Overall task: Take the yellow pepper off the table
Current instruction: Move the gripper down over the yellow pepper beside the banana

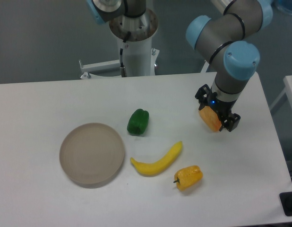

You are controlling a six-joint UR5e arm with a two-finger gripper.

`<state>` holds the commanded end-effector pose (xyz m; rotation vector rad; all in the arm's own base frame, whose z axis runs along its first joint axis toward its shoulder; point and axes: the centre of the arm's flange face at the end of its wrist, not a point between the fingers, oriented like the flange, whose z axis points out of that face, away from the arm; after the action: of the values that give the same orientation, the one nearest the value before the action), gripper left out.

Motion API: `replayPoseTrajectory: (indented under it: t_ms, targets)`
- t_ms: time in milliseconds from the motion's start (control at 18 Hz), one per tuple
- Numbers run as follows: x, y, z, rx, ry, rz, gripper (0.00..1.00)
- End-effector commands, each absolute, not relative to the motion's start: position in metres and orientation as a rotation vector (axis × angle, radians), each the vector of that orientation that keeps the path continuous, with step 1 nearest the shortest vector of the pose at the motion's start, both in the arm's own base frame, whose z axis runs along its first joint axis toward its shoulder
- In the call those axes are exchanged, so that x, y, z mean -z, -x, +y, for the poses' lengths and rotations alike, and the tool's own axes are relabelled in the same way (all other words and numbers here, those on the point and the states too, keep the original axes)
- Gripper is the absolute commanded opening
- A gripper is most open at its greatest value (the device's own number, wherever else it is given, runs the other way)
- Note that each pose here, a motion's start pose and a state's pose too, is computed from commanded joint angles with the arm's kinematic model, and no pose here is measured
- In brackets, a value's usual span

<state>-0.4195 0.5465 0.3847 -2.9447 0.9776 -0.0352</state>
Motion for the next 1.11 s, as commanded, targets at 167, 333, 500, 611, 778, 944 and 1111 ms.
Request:
replayPoseTrajectory:
  t_ms: [167, 333, 500, 611, 778, 944, 1111]
  targets:
    - [-0.383, 0.418, 0.547, 0.048, 2.954, 0.916, 1.00]
    - [-0.384, 0.418, 0.554, 0.038, 2.911, 0.858, 1.00]
    - [-0.371, 0.409, 0.577, 0.035, 2.899, 0.725, 1.00]
    - [-0.357, 0.402, 0.597, -0.014, 2.889, 0.669, 1.00]
    - [-0.327, 0.389, 0.628, -0.054, 2.870, 0.646, 1.00]
    - [-0.301, 0.374, 0.649, -0.058, 2.853, 0.696, 1.00]
    - [-0.285, 0.371, 0.660, -0.076, 2.837, 0.731, 1.00]
